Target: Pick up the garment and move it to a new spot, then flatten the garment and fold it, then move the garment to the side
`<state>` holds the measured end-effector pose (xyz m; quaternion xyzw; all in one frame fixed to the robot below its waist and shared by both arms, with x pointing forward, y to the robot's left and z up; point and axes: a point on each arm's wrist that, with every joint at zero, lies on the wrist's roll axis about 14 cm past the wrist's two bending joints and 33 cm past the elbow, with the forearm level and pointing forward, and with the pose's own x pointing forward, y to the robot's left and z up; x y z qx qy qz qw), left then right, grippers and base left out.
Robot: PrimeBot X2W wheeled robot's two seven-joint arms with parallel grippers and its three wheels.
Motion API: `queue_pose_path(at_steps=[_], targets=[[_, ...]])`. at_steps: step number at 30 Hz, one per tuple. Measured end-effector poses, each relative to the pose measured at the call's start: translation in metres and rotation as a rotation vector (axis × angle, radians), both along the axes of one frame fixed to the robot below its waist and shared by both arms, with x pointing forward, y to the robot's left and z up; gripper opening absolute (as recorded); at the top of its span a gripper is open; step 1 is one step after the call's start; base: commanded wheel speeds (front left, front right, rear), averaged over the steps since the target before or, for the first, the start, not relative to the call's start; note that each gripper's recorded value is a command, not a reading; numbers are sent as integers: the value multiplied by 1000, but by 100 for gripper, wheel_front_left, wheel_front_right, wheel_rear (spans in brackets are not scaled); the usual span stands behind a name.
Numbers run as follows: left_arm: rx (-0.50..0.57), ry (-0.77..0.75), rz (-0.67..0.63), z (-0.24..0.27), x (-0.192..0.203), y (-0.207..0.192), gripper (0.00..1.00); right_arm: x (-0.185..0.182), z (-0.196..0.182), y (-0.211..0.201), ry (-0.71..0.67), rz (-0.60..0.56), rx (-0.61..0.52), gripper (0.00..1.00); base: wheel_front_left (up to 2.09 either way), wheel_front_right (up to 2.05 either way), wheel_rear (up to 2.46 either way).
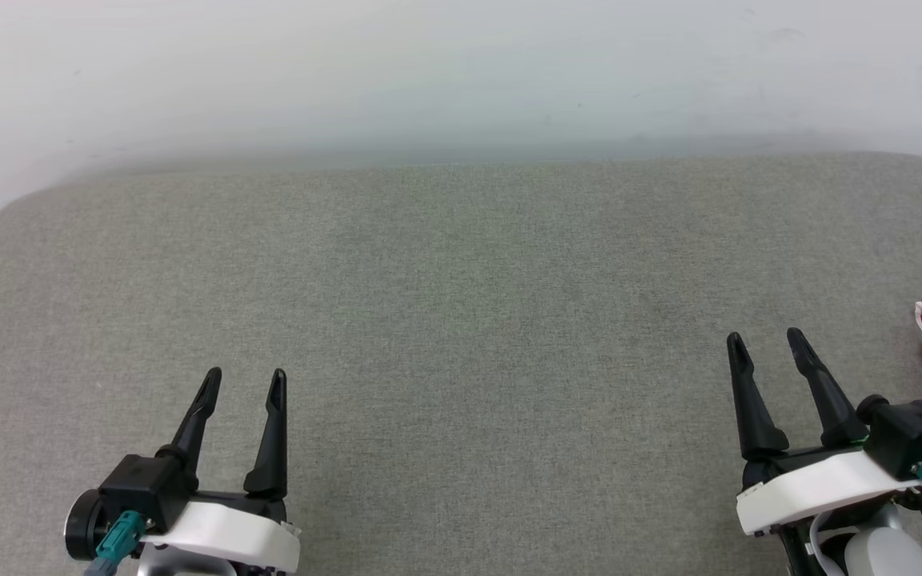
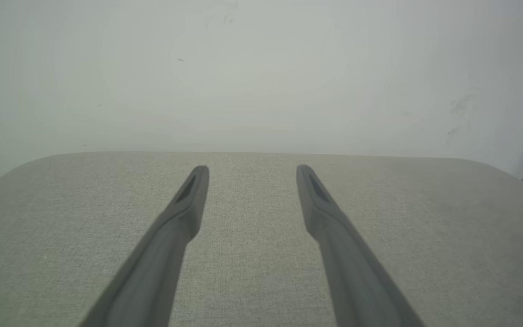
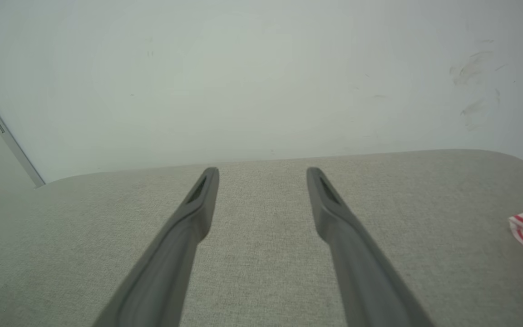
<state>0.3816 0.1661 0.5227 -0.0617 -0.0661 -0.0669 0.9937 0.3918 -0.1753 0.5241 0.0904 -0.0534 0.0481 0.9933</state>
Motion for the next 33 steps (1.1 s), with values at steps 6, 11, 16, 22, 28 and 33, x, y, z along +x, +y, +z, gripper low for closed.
queue_pose_path(at_steps=[6, 11, 16, 22, 28, 33], targets=[[-3, -18, 2, 6, 0, -1, 100, -1, 1, 0, -8, -2, 0, 100, 0, 0, 0], [-4, -26, 8, 8, 0, 0, 100, -2, 2, 0, -12, -2, 0, 100, 0, 0, 0], [-7, -22, 9, 7, 0, 0, 100, -2, 3, 0, -15, -3, 0, 100, 0, 0, 0], [-13, -17, 9, 5, 0, 0, 100, -2, 2, 0, -14, -2, 1, 100, 0, 0, 0], [-17, 32, 11, -10, -3, 0, 0, -6, -13, 0, 34, -3, 6, 0, 0, 0, 0], [-98, 72, 25, -18, -5, 3, 0, -8, -21, -3, 69, -16, 83, 0, 0, 0, 0]])
